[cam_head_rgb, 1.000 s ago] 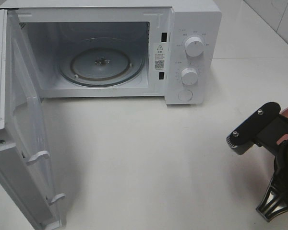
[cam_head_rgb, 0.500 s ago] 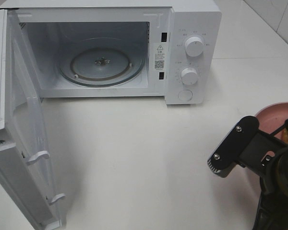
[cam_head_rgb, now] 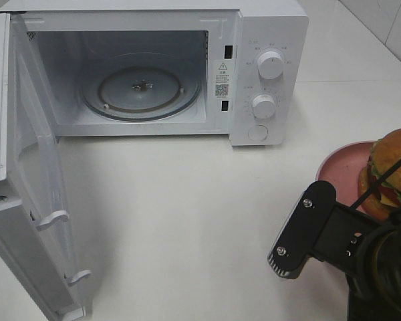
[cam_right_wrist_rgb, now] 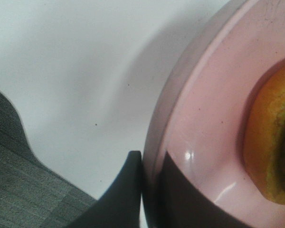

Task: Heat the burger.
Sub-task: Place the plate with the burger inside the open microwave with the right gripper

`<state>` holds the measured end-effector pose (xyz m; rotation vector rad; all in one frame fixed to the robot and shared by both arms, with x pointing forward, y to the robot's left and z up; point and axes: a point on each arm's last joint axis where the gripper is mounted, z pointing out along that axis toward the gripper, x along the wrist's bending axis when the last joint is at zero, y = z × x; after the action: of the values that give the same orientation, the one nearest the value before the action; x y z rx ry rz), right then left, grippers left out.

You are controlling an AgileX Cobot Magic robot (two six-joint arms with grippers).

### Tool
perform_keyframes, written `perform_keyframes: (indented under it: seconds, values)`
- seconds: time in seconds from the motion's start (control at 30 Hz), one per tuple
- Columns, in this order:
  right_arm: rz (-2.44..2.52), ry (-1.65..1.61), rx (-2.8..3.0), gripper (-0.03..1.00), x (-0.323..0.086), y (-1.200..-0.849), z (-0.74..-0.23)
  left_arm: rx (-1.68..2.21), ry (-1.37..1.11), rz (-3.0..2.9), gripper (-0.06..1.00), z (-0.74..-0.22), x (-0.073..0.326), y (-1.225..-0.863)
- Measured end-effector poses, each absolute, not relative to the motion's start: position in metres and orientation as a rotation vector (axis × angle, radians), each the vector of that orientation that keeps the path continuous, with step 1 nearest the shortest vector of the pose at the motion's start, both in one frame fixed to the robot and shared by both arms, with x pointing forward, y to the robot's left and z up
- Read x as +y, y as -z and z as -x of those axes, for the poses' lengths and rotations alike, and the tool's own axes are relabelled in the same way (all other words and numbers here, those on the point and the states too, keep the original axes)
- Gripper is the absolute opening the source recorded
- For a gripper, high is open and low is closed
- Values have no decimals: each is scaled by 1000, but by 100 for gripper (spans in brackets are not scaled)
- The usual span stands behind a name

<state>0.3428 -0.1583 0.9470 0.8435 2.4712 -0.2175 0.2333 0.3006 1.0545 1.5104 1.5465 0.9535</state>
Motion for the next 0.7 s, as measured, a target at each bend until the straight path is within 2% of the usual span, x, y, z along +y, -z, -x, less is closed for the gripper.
perform_keyframes:
  seconds: [0.7]
  values:
    - [-421,161,2553,6,-138,-948,-310,1547,-954,-1510,97,-233,301,-1055]
